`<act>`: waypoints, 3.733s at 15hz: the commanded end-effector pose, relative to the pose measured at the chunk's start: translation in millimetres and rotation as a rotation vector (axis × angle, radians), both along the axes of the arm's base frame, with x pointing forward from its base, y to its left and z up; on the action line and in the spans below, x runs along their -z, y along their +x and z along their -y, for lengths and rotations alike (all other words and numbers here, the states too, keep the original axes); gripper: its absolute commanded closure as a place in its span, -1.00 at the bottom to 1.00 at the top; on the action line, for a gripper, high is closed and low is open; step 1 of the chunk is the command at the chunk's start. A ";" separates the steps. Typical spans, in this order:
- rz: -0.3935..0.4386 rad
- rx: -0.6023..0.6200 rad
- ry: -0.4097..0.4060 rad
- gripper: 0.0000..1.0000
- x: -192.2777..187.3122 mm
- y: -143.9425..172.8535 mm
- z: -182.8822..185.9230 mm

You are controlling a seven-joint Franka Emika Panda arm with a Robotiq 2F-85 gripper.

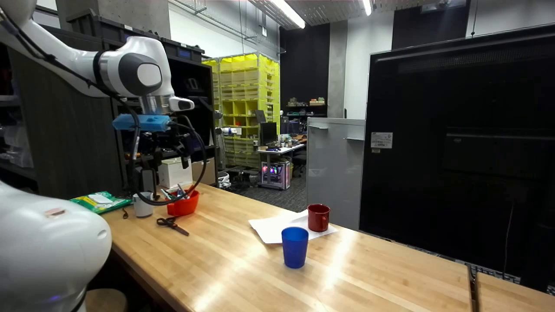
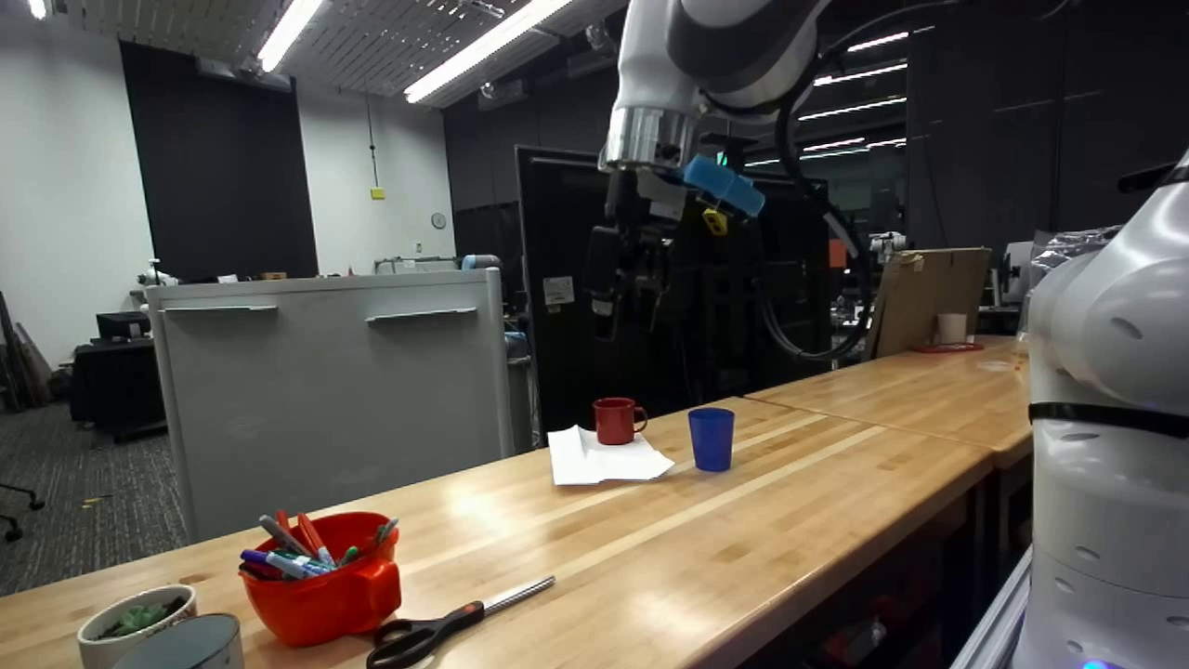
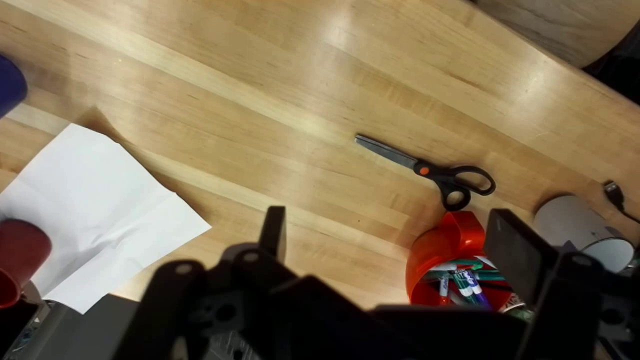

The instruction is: Remove one marker from the red cup

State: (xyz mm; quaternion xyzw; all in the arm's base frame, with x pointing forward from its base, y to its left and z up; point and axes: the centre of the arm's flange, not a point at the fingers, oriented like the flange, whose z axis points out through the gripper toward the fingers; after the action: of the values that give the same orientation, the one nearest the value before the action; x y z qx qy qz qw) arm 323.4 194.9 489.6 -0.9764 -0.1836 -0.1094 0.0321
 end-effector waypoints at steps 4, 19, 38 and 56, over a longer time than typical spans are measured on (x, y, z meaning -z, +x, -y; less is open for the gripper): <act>-0.010 -0.016 0.006 -1.00 -0.6 14.8 -10.0; -0.009 -0.221 -0.041 -1.00 18.4 37.4 -86.1; -0.061 -0.386 -0.065 -1.00 37.5 78.3 -151.9; -0.027 -0.518 -0.041 -1.00 54.6 112.0 -205.1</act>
State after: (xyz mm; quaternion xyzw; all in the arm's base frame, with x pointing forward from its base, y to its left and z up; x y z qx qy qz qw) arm 420.9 380.3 437.3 -0.9104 -0.4049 -0.0755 0.0381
